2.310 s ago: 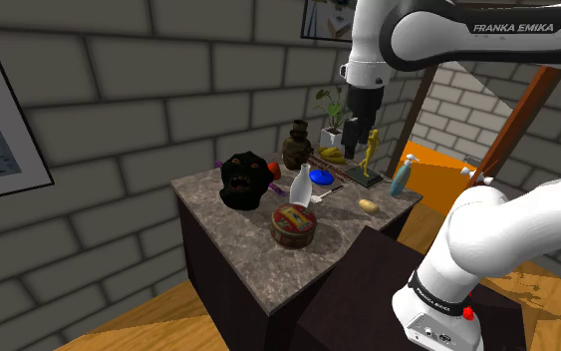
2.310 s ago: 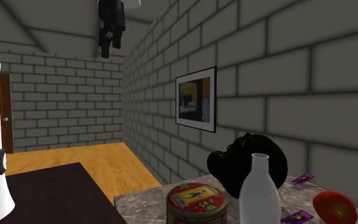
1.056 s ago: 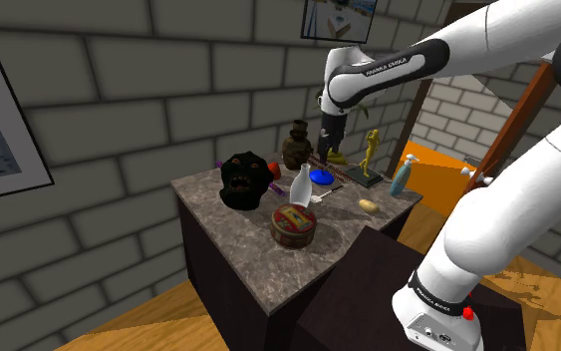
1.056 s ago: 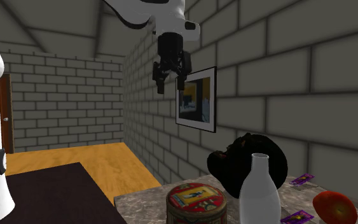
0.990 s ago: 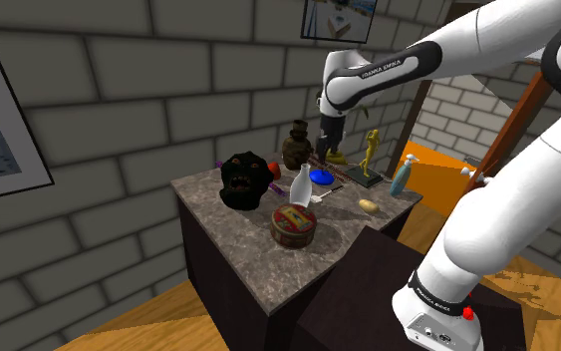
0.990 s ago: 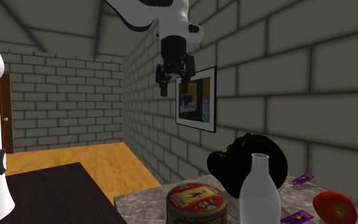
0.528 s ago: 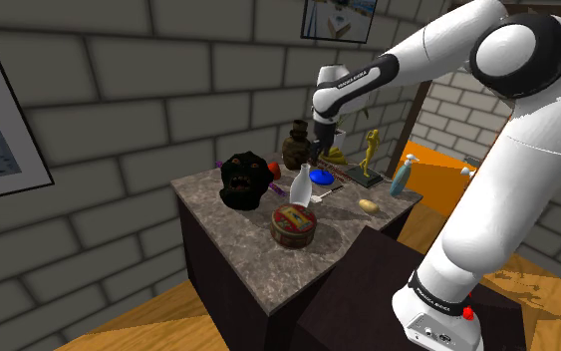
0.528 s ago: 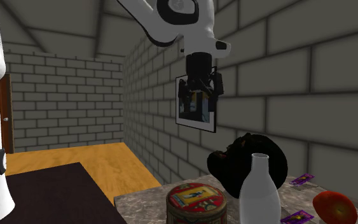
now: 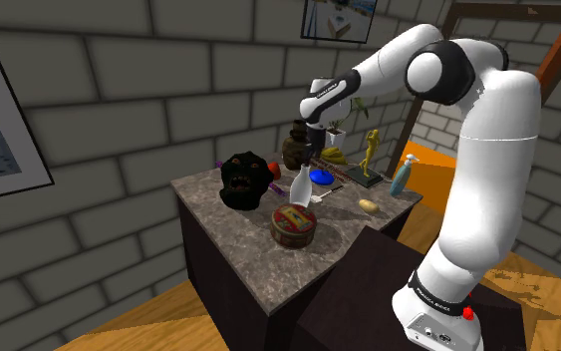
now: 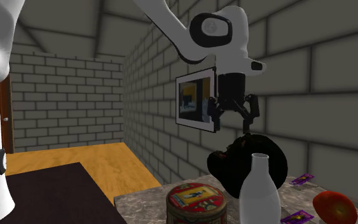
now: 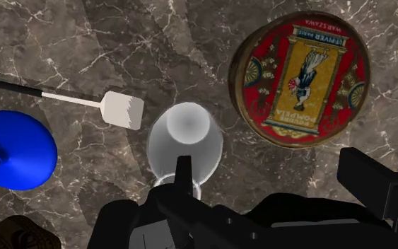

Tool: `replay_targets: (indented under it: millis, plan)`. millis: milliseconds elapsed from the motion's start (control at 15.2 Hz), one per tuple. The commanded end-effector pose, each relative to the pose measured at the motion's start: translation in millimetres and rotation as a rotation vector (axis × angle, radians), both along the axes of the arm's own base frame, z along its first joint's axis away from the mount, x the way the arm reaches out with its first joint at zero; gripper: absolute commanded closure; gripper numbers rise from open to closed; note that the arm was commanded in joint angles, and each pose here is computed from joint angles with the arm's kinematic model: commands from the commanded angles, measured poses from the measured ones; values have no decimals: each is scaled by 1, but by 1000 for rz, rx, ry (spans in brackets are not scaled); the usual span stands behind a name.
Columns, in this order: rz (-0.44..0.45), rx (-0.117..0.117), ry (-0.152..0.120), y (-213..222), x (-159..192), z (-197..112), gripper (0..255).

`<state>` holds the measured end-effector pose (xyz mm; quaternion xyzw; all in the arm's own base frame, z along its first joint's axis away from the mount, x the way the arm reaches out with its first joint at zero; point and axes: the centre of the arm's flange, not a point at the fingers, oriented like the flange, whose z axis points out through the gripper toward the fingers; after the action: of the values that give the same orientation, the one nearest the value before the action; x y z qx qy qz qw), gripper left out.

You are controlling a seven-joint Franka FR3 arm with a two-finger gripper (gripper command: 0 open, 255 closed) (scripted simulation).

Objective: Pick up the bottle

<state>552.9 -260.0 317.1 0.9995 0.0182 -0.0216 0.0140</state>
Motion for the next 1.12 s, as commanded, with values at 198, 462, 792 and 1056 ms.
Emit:
replay_targets:
  millis: [198,462,792,1056]
  plan:
    - [0,14,-7,-40,38,-39,0]
    - [0,22,-10,-63,59,-66,0]
    - [0,22,-10,-63,59,-92,0]
    - [0,22,-10,-63,59,-101,255]
